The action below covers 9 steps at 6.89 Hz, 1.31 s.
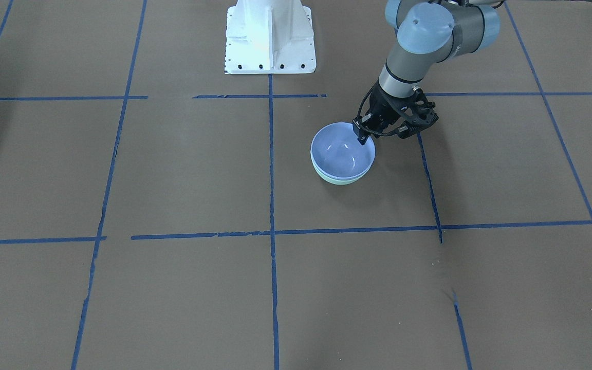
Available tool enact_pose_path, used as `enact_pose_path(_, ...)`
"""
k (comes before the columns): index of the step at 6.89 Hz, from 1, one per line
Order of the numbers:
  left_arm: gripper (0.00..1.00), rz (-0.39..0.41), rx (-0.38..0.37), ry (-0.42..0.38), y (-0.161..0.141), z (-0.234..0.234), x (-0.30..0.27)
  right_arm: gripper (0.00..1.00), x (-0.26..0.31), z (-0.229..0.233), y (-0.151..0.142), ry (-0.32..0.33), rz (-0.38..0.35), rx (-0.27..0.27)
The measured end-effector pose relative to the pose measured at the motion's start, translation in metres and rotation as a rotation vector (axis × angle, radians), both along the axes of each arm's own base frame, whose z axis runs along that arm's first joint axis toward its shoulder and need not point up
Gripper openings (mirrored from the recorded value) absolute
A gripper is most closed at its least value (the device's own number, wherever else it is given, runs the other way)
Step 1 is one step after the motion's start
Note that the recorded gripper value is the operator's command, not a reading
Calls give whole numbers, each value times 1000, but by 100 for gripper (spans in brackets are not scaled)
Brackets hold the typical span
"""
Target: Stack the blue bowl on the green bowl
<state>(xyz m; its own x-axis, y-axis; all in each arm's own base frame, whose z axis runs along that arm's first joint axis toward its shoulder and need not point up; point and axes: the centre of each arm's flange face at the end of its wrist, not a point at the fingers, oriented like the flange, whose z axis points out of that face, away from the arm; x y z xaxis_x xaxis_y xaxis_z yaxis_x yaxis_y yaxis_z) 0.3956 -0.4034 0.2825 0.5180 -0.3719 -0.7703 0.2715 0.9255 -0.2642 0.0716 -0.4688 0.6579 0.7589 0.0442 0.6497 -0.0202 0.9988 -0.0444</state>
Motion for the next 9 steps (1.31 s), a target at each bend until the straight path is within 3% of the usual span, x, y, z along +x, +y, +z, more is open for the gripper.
enact_pose_path(3, 100, 182, 250, -45, -39, 69, -136, 100, 0, 0, 0, 0, -1, 0)
enact_pose_path(6, 100, 424, 511, -232, -39, 230, -325, 100, 0, 0, 0, 0, 0, 0)
enact_pose_path(7, 100, 481, 531, -275, -32, 277, -383, 100, 0, 0, 0, 0, 0, 0)
enact_pose_path(9, 100, 481, 466, -292, -13, 330, -456, 100, 0, 0, 0, 0, 0, 0)
